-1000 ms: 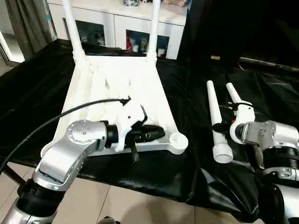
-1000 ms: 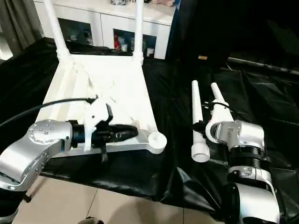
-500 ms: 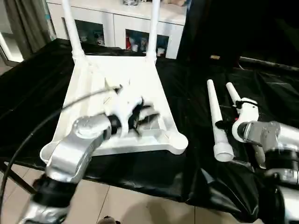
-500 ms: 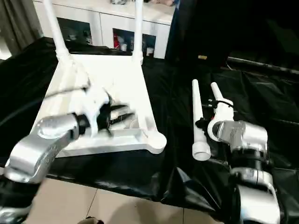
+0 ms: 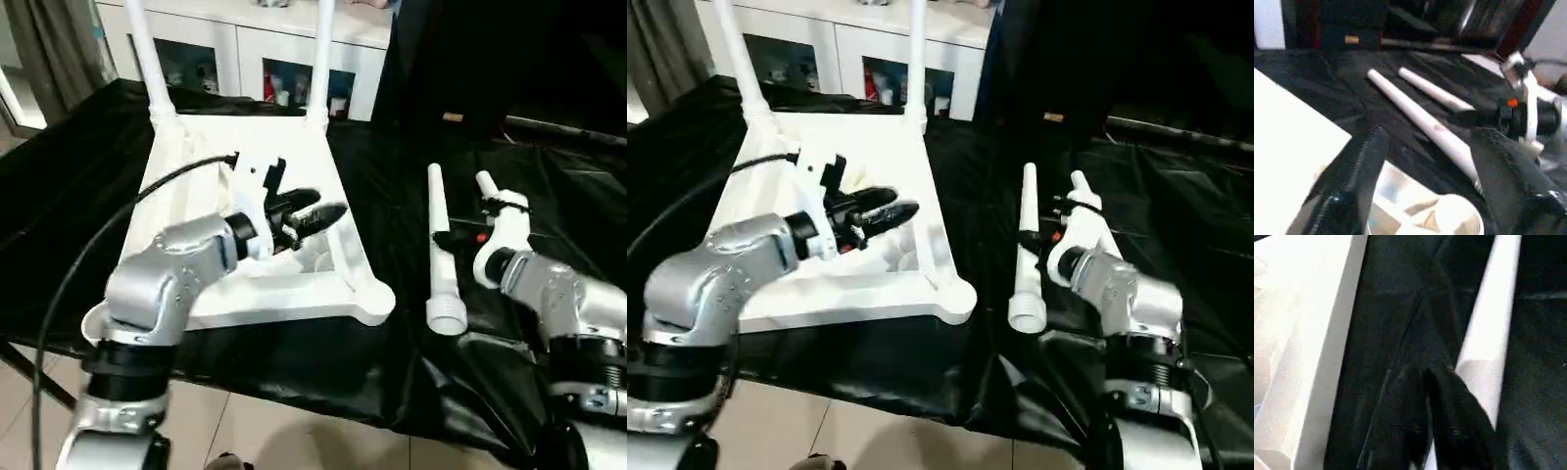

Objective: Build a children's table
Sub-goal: Pick table leg

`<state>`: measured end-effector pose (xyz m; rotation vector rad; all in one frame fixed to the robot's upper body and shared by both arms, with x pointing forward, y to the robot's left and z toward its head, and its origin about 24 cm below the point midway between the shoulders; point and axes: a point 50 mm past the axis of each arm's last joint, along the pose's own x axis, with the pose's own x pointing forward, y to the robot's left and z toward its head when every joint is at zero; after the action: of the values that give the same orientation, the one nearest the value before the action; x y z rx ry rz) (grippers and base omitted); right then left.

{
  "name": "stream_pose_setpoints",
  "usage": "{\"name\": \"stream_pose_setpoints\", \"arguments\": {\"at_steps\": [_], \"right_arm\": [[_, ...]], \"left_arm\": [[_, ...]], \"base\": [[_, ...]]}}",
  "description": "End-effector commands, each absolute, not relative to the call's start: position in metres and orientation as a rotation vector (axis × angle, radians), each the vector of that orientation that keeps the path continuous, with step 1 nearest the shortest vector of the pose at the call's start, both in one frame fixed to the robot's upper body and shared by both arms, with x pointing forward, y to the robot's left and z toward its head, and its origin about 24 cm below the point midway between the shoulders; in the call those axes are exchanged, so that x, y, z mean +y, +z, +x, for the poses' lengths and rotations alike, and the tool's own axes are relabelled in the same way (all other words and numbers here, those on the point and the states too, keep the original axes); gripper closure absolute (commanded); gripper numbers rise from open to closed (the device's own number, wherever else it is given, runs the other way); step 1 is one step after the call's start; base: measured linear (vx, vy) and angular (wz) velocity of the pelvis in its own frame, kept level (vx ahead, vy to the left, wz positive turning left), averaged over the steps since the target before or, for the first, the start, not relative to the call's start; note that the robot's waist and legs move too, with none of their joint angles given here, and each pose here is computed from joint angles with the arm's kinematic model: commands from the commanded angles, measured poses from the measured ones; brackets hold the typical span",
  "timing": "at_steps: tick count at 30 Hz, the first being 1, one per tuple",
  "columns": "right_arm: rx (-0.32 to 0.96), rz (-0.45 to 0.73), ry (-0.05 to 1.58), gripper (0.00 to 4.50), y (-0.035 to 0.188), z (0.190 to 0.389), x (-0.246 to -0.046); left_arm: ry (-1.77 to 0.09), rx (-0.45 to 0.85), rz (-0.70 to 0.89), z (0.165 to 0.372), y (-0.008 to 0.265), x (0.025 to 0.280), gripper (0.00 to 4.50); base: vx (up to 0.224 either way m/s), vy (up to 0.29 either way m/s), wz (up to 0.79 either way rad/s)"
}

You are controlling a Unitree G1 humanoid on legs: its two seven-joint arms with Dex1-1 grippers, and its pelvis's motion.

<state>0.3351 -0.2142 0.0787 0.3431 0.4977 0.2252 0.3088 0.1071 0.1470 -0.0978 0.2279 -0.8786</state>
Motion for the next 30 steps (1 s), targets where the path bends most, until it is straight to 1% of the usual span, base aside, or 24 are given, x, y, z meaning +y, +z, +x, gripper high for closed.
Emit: {"name": "stream_pose_setpoints", "arguments": {"at_steps": [1,2,3,4,5,6,7,8,9,10,11,12,13,15,16,17,18,19,21,23,24,26,28,30], "right_arm": [[0.431,0.339,0.205,3.83,0.093,0.340,-0.215],[0.424,0.338,0.201,3.37,0.095,0.342,-0.214],[0.417,0.344,0.209,3.37,0.097,0.343,-0.211],[0.414,0.347,0.212,3.24,0.098,0.345,-0.207],[0.411,0.356,0.218,3.29,0.099,0.346,-0.204],[0.411,0.362,0.221,3.29,0.100,0.346,-0.202],[0.404,0.377,0.232,3.18,0.101,0.348,-0.197],[0.408,0.381,0.244,2.86,0.102,0.349,-0.192],[0.408,0.381,0.244,2.86,0.102,0.349,-0.192],[0.419,0.360,0.240,2.82,0.102,0.349,-0.190],[0.439,0.325,0.215,2.77,0.101,0.351,-0.187],[0.449,0.302,0.192,2.77,0.101,0.352,-0.187],[0.457,0.279,0.171,2.48,0.100,0.353,-0.188],[0.473,0.235,0.136,2.39,0.099,0.354,-0.190],[0.486,0.192,0.117,2.34,0.098,0.354,-0.192],[0.494,0.182,0.096,2.22,0.097,0.354,-0.194],[0.494,0.182,0.096,2.22,0.097,0.354,-0.194],[0.501,0.177,0.081,1.97,0.096,0.353,-0.196],[0.507,0.154,0.057,1.91,0.095,0.352,-0.200],[0.513,0.151,0.048,1.76,0.094,0.352,-0.201],[0.538,0.160,0.032,1.64,0.090,0.351,-0.203],[0.619,0.188,0.024,1.56,0.080,0.348,-0.204],[0.702,0.246,0.060,1.51,0.070,0.345,-0.200],[0.769,0.274,0.081,1.51,0.062,0.341,-0.197]], "left_arm": [[-0.909,0.231,-0.065,0.305,0.149,0.103,1.01],[-0.920,0.239,-0.026,0.304,0.148,0.103,0.88],[-0.933,0.244,0.018,0.303,0.146,0.104,0.88],[-0.954,0.262,0.063,0.300,0.144,0.104,0.85],[-0.974,0.280,0.111,0.297,0.141,0.105,0.64],[-0.979,0.286,0.128,0.297,0.140,0.106,0.64],[-0.993,0.313,0.201,0.294,0.135,0.108,0.51],[-0.995,0.333,0.256,0.292,0.130,0.111,0.42],[-0.995,0.333,0.256,0.292,0.130,0.111,0.42],[-0.987,0.345,0.273,0.292,0.128,0.113,0.34],[-0.974,0.348,0.272,0.293,0.127,0.115,0.09],[-0.972,0.346,0.265,0.293,0.128,0.115,0.09],[-0.973,0.344,0.259,0.294,0.129,0.115,0.02],[-0.980,0.346,0.262,0.293,0.129,0.115,0.00],[-0.991,0.351,0.272,0.292,0.129,0.115,0.00],[-0.997,0.354,0.278,0.291,0.129,0.116,0.00],[-0.997,0.354,0.279,0.291,0.129,0.116,0.00],[-0.998,0.355,0.280,0.291,0.129,0.116,0.00],[-1.006,0.357,0.285,0.290,0.128,0.116,0.00],[-1.009,0.358,0.288,0.290,0.128,0.116,0.00],[-1.013,0.360,0.295,0.290,0.127,0.116,0.00],[-1.012,0.360,0.306,0.290,0.126,0.116,0.00],[-1.013,0.363,0.321,0.290,0.126,0.116,0.00],[-1.011,0.360,0.326,0.290,0.126,0.116,0.00]], "base": [[0.000,0.000,0.00],[0.000,0.000,0.00],[0.000,0.000,0.00],[0.000,0.000,0.00],[0.000,0.000,0.00],[0.000,0.000,0.00],[0.000,0.000,0.00],[0.000,0.000,0.00],[0.000,0.000,0.00],[0.000,0.000,0.00],[0.000,0.000,0.00],[0.000,0.000,0.00],[0.000,0.000,0.00],[0.000,0.000,0.00],[0.000,0.000,0.00],[0.000,0.000,0.00],[0.000,0.000,0.00],[0.000,0.000,0.00],[0.000,0.000,0.00],[0.000,0.000,0.00],[0.000,0.000,0.00],[0.000,0.000,0.00],[0.000,0.000,0.00],[0.000,0.000,0.00]]}}
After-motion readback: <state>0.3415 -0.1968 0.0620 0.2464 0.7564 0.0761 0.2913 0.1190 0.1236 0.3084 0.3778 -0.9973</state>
